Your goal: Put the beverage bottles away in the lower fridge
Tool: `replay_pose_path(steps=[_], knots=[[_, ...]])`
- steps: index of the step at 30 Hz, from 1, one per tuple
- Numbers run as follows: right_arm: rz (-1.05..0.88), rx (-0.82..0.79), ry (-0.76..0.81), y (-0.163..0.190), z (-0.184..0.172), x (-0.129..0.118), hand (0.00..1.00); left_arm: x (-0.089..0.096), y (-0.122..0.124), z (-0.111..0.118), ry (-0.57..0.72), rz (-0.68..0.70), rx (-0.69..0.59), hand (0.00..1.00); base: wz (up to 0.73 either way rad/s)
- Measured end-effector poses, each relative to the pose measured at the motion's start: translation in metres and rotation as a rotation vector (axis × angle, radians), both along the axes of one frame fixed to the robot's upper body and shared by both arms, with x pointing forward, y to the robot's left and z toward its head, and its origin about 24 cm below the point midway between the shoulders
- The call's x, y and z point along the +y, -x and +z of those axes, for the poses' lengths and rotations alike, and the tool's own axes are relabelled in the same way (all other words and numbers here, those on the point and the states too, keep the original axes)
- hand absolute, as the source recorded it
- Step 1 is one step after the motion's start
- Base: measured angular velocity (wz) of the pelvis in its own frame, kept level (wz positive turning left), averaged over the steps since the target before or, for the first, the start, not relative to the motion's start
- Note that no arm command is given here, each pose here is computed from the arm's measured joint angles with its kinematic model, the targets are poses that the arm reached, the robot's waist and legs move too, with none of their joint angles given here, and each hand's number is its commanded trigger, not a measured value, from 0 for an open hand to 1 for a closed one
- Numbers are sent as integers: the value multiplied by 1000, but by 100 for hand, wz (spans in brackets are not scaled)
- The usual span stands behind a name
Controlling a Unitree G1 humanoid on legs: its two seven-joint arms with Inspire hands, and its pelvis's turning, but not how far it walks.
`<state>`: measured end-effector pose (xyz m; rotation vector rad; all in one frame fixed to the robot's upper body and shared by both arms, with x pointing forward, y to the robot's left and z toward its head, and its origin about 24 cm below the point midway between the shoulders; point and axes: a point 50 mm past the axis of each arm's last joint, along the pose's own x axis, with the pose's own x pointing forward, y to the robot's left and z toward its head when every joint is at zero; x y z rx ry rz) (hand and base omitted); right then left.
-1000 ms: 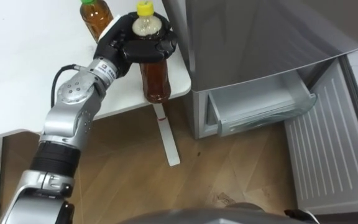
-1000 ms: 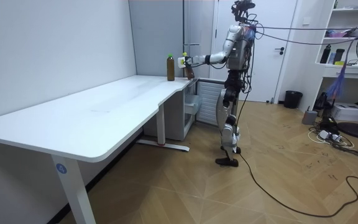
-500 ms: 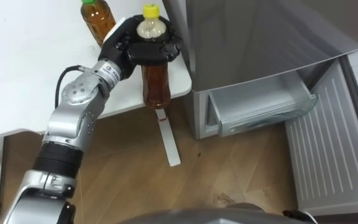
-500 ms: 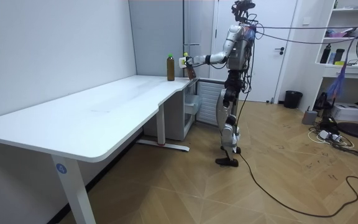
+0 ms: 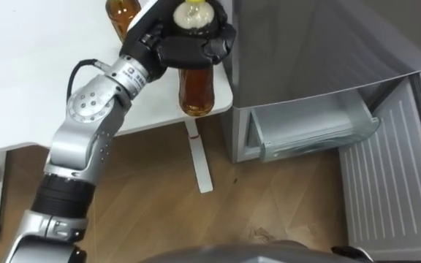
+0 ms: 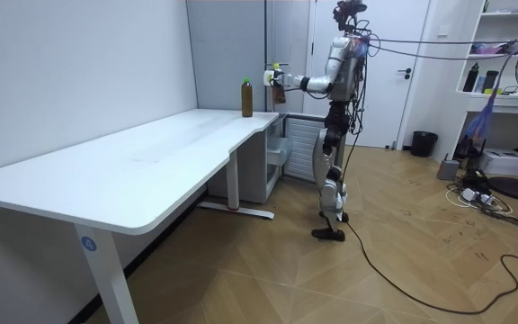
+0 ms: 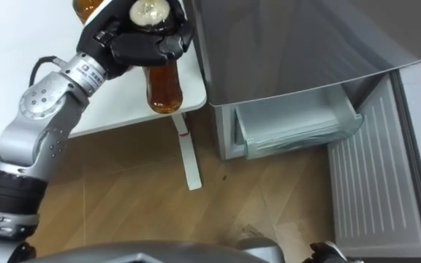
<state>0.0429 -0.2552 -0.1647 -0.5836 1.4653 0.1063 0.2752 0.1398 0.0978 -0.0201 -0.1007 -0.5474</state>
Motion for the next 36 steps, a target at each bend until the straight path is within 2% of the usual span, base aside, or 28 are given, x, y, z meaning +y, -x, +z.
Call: replay_pose_path(steps=[9,18,26,30,36], knots=[[2,-2,-3,-1,0,0,0,3,16,17,11,-1,-85,100,11],[34,-52,6,-9,0,3,0,8,36,-5,13,-4,4,100,7],[63,-176,-14,-36,6,10,0,12,51,-26,40,32,95,100,7],[74,-242,-49,-48,7,19,0,11,54,-29,61,34,108,100,14],[154,-296,-127,-67,10,39,0,3,55,-30,200,16,134,100,7]])
